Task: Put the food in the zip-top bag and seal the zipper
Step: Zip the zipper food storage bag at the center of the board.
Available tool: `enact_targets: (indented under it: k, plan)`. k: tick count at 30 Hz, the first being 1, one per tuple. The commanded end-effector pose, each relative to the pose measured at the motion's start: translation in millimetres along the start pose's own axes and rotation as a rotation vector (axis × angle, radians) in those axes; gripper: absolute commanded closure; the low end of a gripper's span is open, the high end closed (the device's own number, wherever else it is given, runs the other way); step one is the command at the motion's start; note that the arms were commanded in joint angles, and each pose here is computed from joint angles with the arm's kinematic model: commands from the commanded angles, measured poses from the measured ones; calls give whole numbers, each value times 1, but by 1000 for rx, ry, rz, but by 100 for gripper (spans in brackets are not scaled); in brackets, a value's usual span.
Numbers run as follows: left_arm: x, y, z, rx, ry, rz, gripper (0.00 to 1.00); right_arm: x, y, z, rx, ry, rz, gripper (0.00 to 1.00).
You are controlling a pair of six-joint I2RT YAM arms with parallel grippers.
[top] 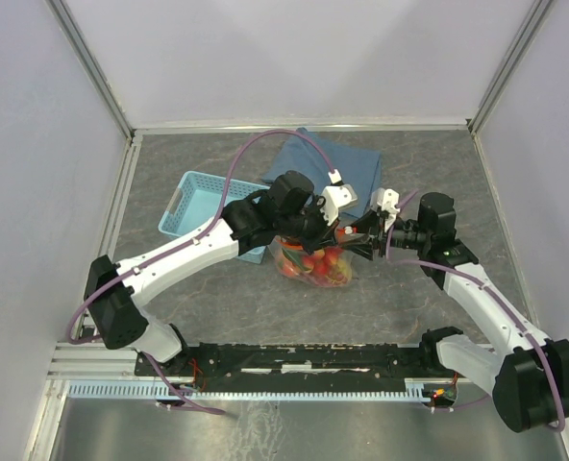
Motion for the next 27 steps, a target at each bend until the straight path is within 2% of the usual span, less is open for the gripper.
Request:
enact_targets:
  k: [1,11,13,18,20,27]
  plan:
    - [-3,-14,-26,-96,97,4,97,6,2,-20,-29,-60,-64,47]
    - [-4,-9,-26,-105,91,15,97,11,4,-22,-44,-50,-108,59]
    - [-4,-10,-28,-116,91,12,97,10,5,-20,-40,-40,-109,65]
    - [2,-13,-28,-113,92,-29,93,8,4,-21,-40,-34,-87,92]
    - [4,-15,-29,-114,95,-50,90,9,4,-23,-42,-40,-82,97]
    - [6,-28,-45,-167,124,-74,63,11,2,-25,-35,-22,-81,98]
Point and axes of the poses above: each gripper's point midway between its finger pads, its own y axis out along the fingers, its own x axis along the line the jaws close on, z = x × y, the point moved 1 cm from there along -y, back along the fingers, and after that the axes turned 6 degrees about y, right-handed, at the moved point
